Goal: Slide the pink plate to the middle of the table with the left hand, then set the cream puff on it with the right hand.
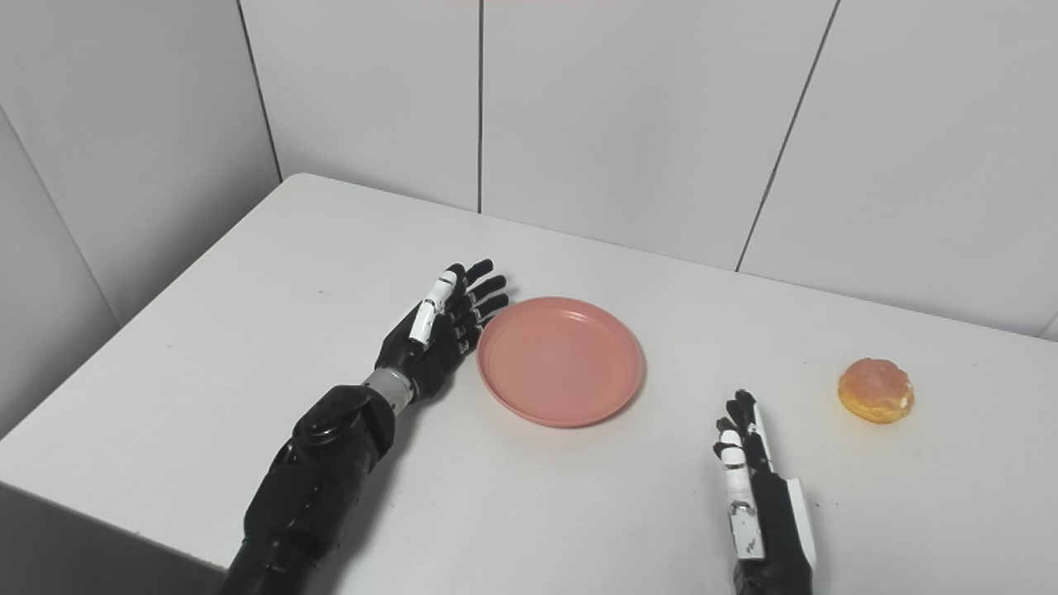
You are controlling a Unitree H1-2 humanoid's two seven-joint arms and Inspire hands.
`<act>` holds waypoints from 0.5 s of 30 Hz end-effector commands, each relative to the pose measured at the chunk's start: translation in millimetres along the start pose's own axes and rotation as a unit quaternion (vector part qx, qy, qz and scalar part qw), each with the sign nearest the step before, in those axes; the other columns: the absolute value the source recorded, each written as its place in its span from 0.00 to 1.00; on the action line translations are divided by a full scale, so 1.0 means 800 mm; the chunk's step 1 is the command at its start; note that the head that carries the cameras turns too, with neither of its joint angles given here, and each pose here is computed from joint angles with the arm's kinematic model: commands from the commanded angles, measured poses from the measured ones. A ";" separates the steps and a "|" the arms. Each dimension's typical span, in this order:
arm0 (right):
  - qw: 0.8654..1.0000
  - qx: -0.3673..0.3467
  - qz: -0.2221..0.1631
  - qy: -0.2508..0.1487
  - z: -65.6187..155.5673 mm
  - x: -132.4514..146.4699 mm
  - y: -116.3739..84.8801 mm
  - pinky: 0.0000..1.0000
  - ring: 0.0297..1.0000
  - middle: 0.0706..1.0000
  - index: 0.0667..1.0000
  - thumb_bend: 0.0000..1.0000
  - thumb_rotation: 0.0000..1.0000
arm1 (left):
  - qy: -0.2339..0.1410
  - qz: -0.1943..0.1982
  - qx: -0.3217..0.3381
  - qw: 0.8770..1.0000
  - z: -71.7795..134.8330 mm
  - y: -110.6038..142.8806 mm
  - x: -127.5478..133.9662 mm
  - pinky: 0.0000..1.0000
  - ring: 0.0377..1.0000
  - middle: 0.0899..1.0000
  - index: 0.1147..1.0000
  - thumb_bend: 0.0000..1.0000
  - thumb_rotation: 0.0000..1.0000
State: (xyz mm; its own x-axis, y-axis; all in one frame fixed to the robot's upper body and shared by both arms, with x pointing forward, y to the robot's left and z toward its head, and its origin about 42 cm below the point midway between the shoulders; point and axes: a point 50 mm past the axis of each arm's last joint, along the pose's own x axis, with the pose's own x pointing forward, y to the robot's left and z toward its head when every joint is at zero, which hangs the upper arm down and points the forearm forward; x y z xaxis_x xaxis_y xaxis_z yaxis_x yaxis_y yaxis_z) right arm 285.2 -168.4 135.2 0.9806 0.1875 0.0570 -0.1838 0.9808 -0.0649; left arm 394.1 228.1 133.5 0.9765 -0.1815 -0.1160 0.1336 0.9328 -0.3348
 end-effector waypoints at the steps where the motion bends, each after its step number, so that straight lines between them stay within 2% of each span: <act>1: 0.999 0.000 -0.007 -0.038 0.026 0.012 0.002 0.94 0.95 0.97 0.97 0.21 1.00 | 0.050 0.001 -0.005 0.999 -0.022 -0.003 -0.007 0.92 0.92 0.91 0.90 0.38 1.00; 8: 0.999 0.001 -0.021 -0.048 0.031 0.017 0.001 0.93 0.95 0.97 0.98 0.27 1.00 | 0.057 -0.024 -0.002 0.998 -0.031 -0.019 -0.015 0.91 0.92 0.93 0.91 0.37 1.00; 15: 0.998 -0.004 -0.030 -0.054 0.032 0.021 0.005 0.94 0.94 0.96 0.97 0.26 1.00 | 0.054 -0.053 -0.008 0.997 -0.034 -0.042 -0.027 0.92 0.93 0.93 0.91 0.39 1.00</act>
State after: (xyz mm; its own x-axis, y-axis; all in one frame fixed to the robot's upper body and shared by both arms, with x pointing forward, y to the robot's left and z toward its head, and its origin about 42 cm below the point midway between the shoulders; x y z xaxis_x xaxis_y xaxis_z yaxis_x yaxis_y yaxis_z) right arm 292.7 -165.8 142.6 0.9876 0.1341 0.0812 -0.1286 0.9892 -0.0697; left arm 372.2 199.9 132.8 0.9529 -0.2810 -0.1139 0.2274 0.9108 -0.3446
